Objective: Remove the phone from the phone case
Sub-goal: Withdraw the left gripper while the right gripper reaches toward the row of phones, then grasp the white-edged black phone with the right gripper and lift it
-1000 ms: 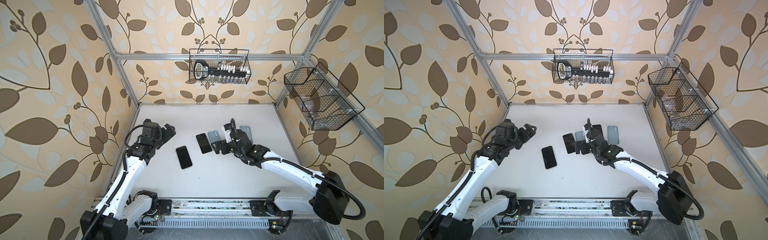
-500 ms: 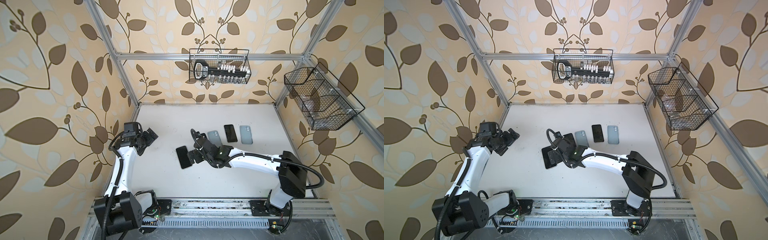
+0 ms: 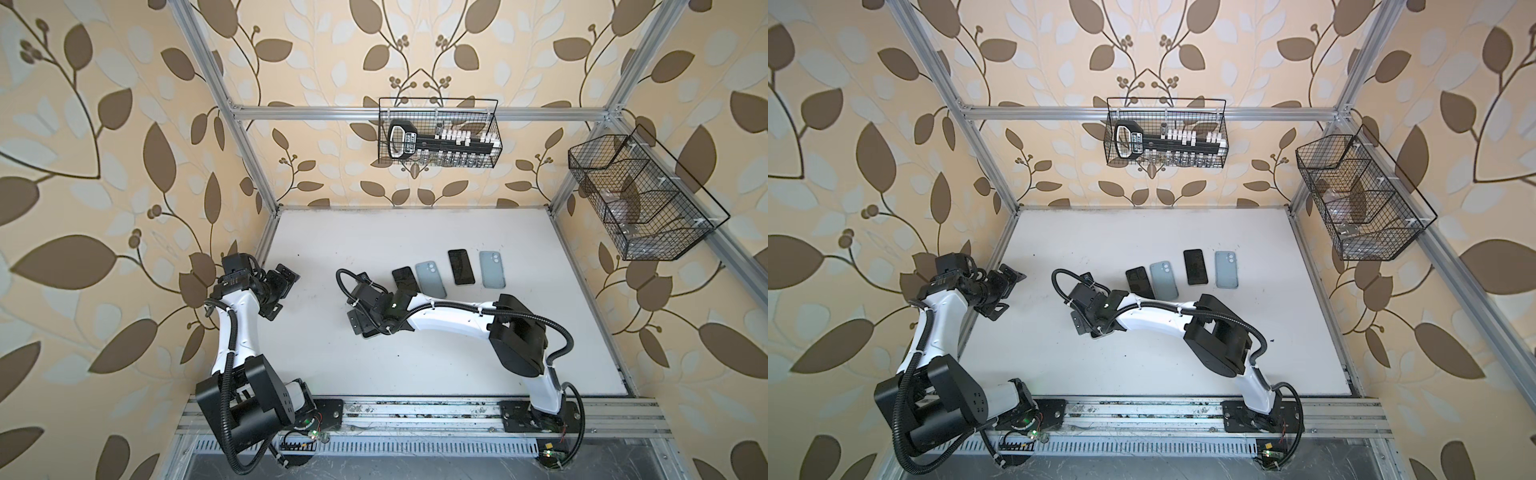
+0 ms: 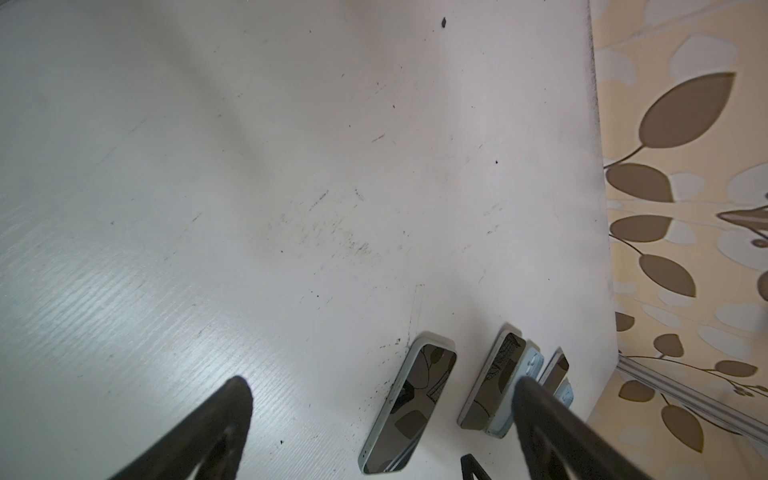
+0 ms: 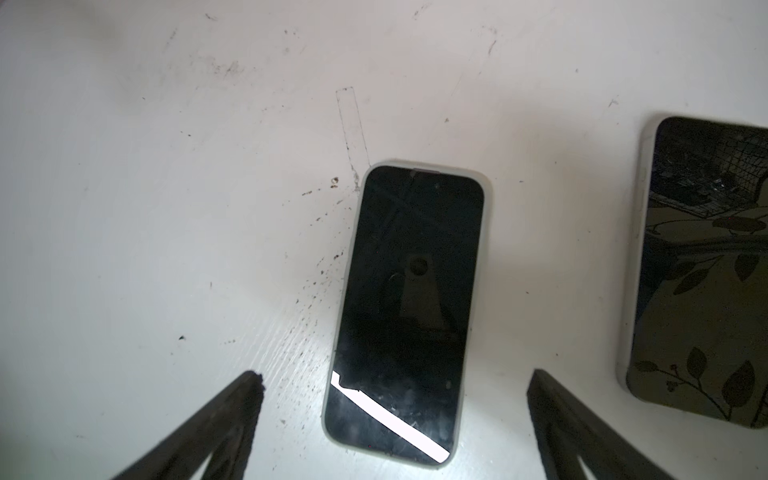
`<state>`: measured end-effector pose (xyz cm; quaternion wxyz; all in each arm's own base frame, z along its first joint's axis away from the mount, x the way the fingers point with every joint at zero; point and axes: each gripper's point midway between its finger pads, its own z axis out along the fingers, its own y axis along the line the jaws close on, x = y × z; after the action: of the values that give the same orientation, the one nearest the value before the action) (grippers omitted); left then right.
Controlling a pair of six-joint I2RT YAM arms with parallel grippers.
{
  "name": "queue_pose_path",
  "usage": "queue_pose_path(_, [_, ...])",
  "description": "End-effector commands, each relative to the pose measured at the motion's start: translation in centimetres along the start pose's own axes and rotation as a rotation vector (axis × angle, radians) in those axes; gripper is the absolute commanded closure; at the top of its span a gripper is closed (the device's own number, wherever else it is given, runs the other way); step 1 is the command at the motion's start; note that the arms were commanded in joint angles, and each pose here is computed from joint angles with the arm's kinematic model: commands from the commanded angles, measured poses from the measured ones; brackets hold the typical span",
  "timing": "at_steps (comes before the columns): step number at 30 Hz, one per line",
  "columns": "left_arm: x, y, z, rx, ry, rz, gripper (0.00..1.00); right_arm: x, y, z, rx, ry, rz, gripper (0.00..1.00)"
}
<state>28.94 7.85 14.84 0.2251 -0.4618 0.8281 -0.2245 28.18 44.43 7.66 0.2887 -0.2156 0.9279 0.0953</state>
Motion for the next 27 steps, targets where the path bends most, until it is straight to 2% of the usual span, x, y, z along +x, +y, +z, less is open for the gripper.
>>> queue_pose_path(1, [0.5, -0.5, -0.2, 0.049, 0.022, 0.013, 0.01, 1.0, -0.3, 0.9, 0.056, 0.044, -0.01, 0.01])
queue_pose_path(27, [0.4, -0.7, -0.3, 0.095, 0.03, -0.011, 0.01, 4.3, 0.0, 4.7, 0.105, 0.147, -0.029, 0.07])
